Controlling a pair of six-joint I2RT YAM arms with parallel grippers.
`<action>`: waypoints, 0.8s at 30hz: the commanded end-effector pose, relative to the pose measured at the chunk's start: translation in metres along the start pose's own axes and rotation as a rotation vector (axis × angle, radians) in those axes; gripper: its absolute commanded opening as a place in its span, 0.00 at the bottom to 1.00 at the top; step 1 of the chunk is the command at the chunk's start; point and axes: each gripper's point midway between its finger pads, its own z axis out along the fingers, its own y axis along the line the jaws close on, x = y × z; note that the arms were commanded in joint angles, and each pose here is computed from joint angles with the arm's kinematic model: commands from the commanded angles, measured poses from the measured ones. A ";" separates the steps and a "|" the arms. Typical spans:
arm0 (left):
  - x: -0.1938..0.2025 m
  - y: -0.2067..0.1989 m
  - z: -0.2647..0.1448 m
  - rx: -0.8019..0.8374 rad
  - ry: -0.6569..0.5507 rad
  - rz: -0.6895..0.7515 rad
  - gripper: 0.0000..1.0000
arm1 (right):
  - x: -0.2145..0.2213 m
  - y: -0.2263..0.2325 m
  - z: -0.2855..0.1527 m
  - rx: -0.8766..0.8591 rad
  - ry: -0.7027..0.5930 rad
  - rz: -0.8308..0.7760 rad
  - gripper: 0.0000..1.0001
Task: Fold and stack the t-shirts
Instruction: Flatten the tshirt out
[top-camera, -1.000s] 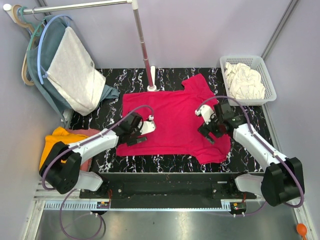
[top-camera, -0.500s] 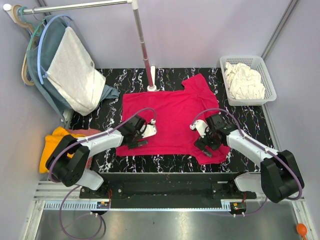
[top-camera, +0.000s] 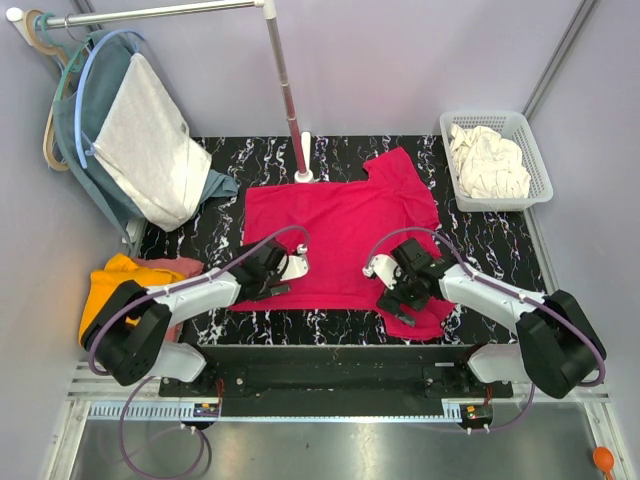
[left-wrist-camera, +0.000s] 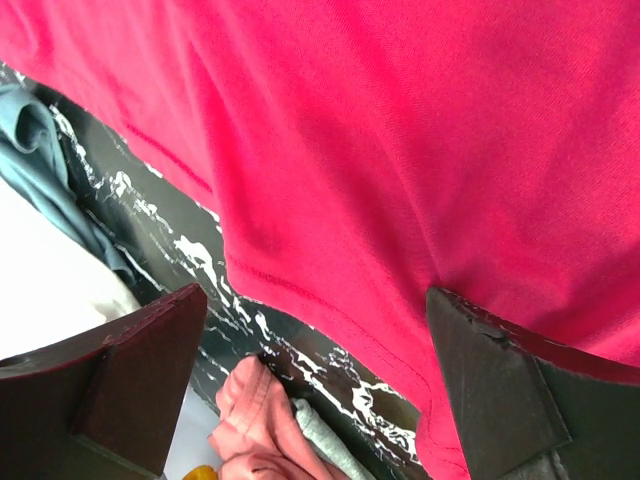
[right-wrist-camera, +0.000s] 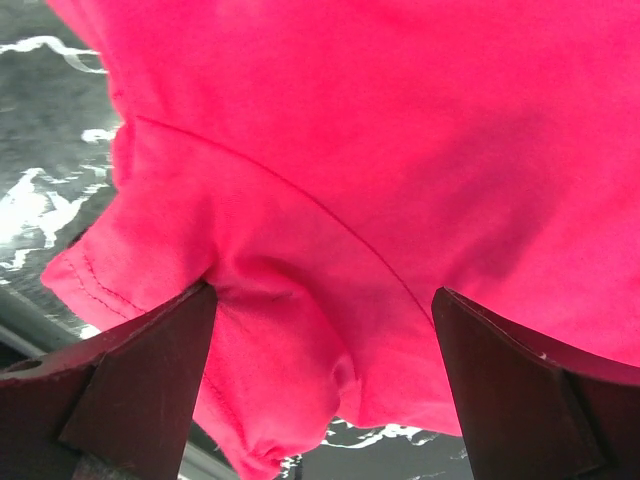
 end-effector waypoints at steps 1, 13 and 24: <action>0.041 -0.036 0.000 0.094 0.109 0.059 0.99 | -0.008 0.012 -0.002 -0.025 0.014 -0.032 1.00; 0.056 -0.041 -0.012 0.087 0.115 0.062 0.99 | -0.029 0.039 -0.012 -0.073 -0.020 -0.103 1.00; 0.031 -0.009 -0.031 0.019 0.045 0.001 0.99 | -0.069 0.018 -0.058 0.052 -0.172 -0.079 1.00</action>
